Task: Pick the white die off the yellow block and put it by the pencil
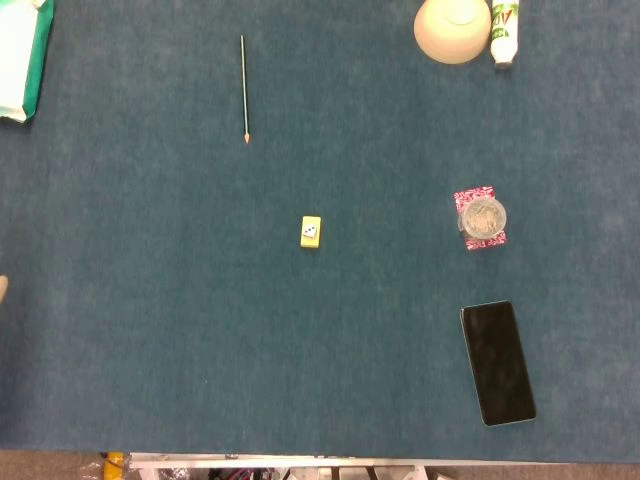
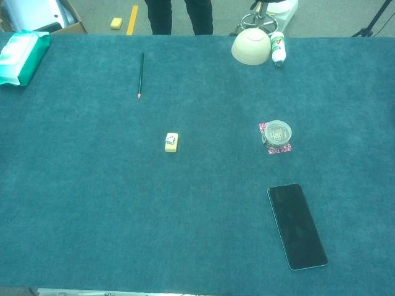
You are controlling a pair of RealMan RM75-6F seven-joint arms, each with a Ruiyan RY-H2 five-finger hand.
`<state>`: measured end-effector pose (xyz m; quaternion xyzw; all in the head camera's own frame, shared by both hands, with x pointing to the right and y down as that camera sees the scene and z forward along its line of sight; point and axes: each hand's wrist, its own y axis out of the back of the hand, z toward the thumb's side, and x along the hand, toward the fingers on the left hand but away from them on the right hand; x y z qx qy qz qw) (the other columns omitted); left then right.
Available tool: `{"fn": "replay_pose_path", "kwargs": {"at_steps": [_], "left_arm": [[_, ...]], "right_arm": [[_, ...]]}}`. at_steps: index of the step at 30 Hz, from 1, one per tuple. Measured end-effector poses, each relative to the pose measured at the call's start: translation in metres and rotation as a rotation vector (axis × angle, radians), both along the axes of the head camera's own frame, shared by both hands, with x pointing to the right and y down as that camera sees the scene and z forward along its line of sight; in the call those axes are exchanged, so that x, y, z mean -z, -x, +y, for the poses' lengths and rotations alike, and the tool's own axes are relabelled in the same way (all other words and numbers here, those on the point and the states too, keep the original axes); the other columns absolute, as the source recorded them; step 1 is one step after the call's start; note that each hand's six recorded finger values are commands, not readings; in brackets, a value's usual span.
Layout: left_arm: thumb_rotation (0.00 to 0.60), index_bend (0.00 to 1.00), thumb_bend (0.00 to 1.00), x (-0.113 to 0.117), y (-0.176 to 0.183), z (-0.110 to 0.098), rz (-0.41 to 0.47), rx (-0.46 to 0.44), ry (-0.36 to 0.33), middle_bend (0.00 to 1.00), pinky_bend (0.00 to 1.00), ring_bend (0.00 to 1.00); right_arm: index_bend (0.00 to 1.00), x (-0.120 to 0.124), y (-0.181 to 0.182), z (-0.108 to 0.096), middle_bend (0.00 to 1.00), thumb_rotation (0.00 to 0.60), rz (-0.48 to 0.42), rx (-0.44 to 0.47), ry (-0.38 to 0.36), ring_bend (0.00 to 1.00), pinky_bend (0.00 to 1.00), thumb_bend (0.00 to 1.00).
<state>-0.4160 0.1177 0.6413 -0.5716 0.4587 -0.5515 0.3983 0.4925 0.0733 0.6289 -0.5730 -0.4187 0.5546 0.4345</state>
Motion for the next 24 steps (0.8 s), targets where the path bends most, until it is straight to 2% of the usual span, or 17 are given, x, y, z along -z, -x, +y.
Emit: {"fn": "replay_pose_path", "kwargs": {"at_steps": [15,24], "left_arm": [[0.600,0.47,0.22,-0.003,0.000,0.001,0.014,0.010,0.010,0.33,0.46,0.26],[0.600,0.45,0.22,-0.005,-0.009,-0.001,0.063,-0.013,0.018,0.33,0.46,0.26]], "right_arm": [[0.52,0.000,0.004,-0.003,0.35,0.600,-0.024,-0.002,0.004,0.24,0.26,0.28],[0.52,0.000,0.005,-0.007,0.35,0.600,-0.035,-0.003,0.003,0.24,0.26,0.28]]}}
